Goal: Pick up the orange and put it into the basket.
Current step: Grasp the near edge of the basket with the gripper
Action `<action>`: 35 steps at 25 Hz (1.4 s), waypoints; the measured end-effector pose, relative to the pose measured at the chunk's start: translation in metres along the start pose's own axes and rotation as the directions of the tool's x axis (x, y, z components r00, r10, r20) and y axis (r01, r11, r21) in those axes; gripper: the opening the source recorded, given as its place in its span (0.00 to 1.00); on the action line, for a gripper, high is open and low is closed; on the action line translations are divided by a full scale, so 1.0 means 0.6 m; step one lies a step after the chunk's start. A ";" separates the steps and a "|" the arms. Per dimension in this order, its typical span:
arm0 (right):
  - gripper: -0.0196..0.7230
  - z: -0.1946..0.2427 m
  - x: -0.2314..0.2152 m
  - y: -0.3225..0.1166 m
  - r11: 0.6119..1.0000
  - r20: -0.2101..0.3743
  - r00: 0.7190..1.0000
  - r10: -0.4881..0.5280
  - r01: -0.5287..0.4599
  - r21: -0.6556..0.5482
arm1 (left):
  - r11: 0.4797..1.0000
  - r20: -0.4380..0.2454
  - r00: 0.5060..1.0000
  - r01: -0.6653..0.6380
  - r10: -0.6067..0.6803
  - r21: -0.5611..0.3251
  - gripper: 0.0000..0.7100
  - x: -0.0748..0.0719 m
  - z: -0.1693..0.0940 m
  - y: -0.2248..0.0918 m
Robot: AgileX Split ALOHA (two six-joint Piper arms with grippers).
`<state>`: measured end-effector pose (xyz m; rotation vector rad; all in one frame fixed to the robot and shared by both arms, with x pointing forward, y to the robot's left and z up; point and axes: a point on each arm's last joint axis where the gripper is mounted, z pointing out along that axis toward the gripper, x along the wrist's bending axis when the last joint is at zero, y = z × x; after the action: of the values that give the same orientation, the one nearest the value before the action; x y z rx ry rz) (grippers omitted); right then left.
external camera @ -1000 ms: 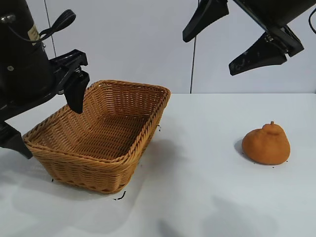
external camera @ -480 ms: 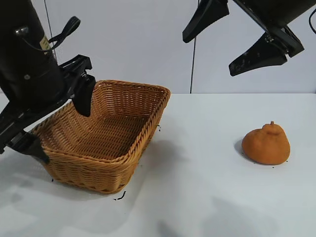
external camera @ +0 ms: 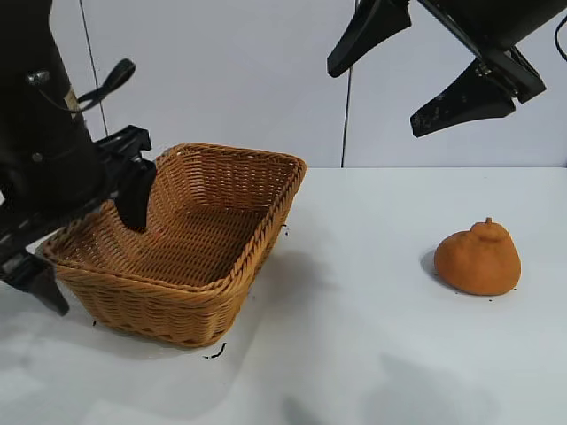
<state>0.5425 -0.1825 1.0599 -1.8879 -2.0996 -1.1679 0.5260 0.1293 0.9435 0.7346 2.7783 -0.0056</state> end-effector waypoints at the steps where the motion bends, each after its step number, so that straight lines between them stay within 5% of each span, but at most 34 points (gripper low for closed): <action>1: 0.96 0.000 0.000 0.000 1.000 0.000 1.000 0.000 0.000 0.000 | 1.000 -0.010 1.000 -0.003 0.003 0.012 0.95 0.000 0.009 -0.003; 5: 0.96 0.000 0.000 0.000 1.000 0.000 1.000 0.000 0.000 0.000 | 1.000 -0.057 0.998 -0.017 0.018 0.021 0.95 0.004 0.045 -0.007; 12: 0.96 0.000 0.000 0.000 1.000 0.000 1.000 0.000 0.000 0.000 | 0.999 -0.033 0.999 -0.017 0.018 0.030 0.94 -0.001 0.077 -0.011; 21: 0.96 0.000 0.000 0.000 1.000 0.000 1.000 0.000 0.000 0.000 | 1.000 -0.017 1.000 -0.008 0.009 0.030 0.67 -0.004 0.074 -0.006; 27: 0.96 0.000 0.000 0.000 1.000 0.000 1.000 0.000 0.000 0.001 | 1.000 -0.018 1.000 0.003 -0.002 0.027 0.62 -0.004 0.075 0.001; 35: 0.96 0.000 0.000 0.000 1.000 0.000 1.000 0.000 0.000 0.001 | 0.999 -0.015 1.000 0.024 -0.024 0.030 0.18 -0.004 0.074 0.002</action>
<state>0.5424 -0.1825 1.0598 -1.8871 -2.0996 -1.1668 0.5401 0.1259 0.9013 0.7115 2.8070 -0.0468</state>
